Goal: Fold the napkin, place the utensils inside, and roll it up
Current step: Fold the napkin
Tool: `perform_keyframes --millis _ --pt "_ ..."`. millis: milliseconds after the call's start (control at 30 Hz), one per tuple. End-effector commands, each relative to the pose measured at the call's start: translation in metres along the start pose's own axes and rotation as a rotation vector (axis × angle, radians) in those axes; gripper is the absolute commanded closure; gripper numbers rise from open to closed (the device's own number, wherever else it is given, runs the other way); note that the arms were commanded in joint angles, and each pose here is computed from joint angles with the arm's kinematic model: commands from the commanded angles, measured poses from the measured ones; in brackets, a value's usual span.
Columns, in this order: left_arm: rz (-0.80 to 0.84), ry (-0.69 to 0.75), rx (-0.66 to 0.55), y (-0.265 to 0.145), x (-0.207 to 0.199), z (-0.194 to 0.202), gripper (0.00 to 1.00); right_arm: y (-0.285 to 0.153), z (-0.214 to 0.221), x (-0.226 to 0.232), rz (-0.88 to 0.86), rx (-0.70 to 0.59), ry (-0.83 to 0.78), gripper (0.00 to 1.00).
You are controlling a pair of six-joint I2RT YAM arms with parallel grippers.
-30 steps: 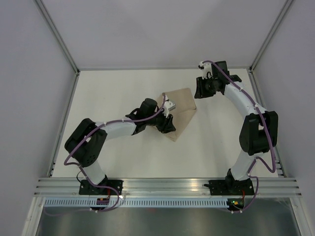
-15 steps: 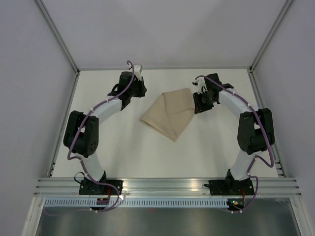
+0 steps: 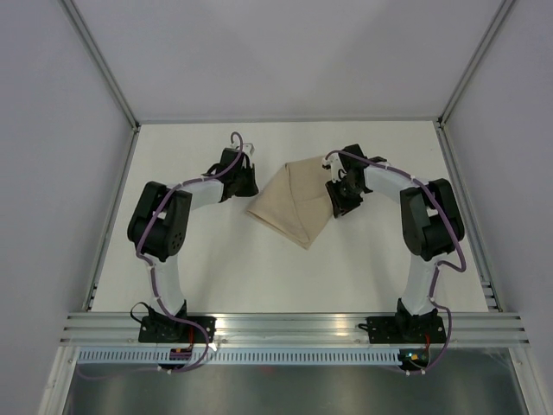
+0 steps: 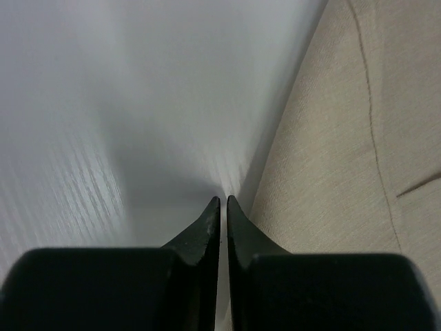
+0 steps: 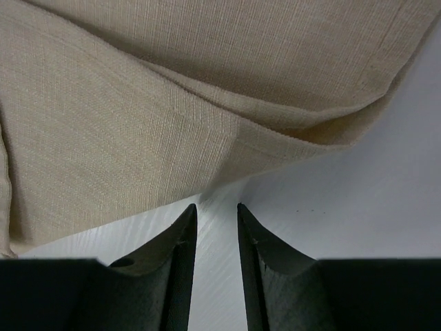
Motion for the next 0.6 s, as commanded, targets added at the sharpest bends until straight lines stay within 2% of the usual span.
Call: perform_keyframes --millis 0,433,567 --pt "0.052 -0.062 -0.059 -0.012 -0.009 0.001 0.89 0.006 -0.01 -0.003 0.057 -0.011 -0.005 0.64" --pt "0.073 -0.162 -0.052 -0.032 -0.02 0.07 0.91 0.036 -0.055 -0.007 0.099 -0.012 -0.013 0.64" --pt "0.075 -0.171 -0.068 -0.043 -0.025 0.08 0.91 0.042 -0.064 -0.007 0.107 -0.016 -0.017 0.64"
Point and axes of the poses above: each gripper's point midway between its finger pads, its own y axis out along the fingers, its own x axis along the line the jaws close on, z = x × y, the point moved 10 cm from there along -y, back along the fingers, and after that the axes turned 10 degrees about y, right-handed, at the moved point
